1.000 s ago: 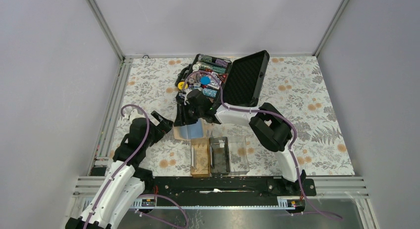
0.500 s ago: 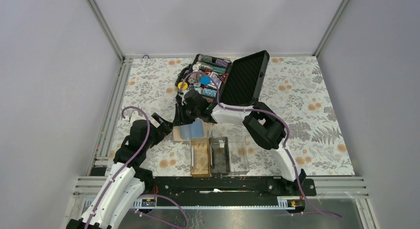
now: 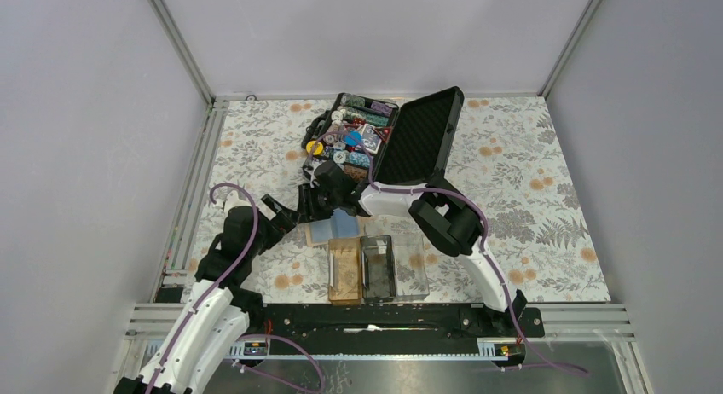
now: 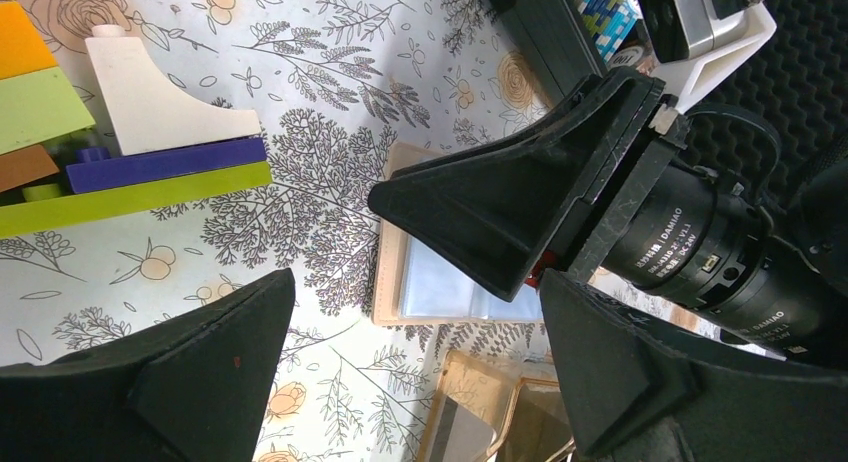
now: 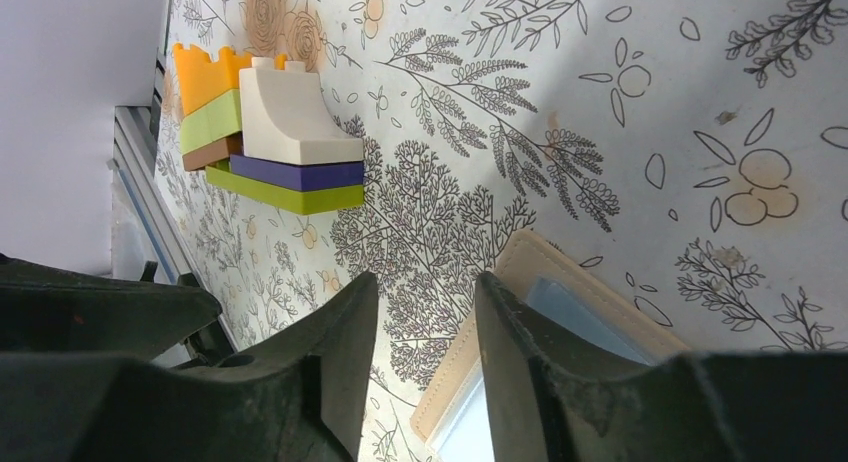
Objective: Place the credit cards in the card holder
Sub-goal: Open the card holder at the center of the board, then pick up the credit card from the storage box, then insert the credit card into the card holder.
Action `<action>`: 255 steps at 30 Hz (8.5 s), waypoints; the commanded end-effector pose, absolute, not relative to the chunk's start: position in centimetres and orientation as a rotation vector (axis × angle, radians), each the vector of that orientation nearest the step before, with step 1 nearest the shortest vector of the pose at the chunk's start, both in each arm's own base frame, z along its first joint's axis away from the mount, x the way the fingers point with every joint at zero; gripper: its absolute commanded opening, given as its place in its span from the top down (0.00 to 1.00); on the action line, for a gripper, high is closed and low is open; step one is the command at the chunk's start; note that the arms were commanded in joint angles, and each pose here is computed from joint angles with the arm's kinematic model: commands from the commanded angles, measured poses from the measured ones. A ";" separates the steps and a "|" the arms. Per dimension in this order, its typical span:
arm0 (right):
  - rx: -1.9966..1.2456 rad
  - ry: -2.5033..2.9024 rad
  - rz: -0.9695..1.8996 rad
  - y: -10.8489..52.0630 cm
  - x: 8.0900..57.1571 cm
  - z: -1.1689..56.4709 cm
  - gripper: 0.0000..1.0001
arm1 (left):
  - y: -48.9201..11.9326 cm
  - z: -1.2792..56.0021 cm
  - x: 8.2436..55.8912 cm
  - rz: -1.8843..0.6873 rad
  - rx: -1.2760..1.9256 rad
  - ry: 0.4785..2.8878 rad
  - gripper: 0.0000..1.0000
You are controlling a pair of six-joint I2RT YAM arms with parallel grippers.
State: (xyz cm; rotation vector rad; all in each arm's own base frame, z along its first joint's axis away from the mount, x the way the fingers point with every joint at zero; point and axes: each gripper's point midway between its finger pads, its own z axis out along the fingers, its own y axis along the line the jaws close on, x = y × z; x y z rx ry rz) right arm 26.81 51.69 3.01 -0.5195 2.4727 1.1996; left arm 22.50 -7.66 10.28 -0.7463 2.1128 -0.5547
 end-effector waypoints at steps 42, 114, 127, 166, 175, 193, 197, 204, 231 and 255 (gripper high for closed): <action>-0.198 2.232 0.727 26.6 22.6 17.8 0.08 | -8.9 16.1 25.4 -0.559 -0.466 2.174 0.01; -0.022 2.661 0.663 28.1 13.3 8.3 0.54 | -10.7 10.2 25.4 -0.668 -0.500 2.234 0.01; -0.008 2.650 0.634 27.5 13.5 9.0 0.68 | -10.7 10.2 25.4 -0.667 -0.500 2.236 0.01; -0.024 2.566 0.364 22.7 15.0 14.8 1.00 | -11.3 9.9 25.7 -0.698 -0.494 2.252 0.01; -0.078 2.438 0.422 23.0 16.4 19.3 1.00 | -12.0 9.1 26.2 -0.733 -0.492 2.284 0.01; -0.252 2.213 0.774 33.8 26.3 19.4 1.00 | -13.4 6.1 26.6 -0.809 -0.495 2.358 0.24; -0.235 2.254 0.803 34.4 26.9 16.9 1.00 | -13.6 5.4 26.6 -0.813 -0.499 2.378 0.32; -0.210 2.278 0.837 35.9 28.5 13.5 1.00 | -13.6 4.6 26.7 -0.797 -0.510 2.406 0.43; -0.210 2.447 1.105 40.0 26.0 6.2 1.00 | -11.8 2.1 27.0 -0.679 -0.655 2.373 1.00; -0.157 2.520 0.947 39.6 27.5 2.3 1.00 | -12.2 1.9 26.5 -0.706 -0.626 2.394 1.00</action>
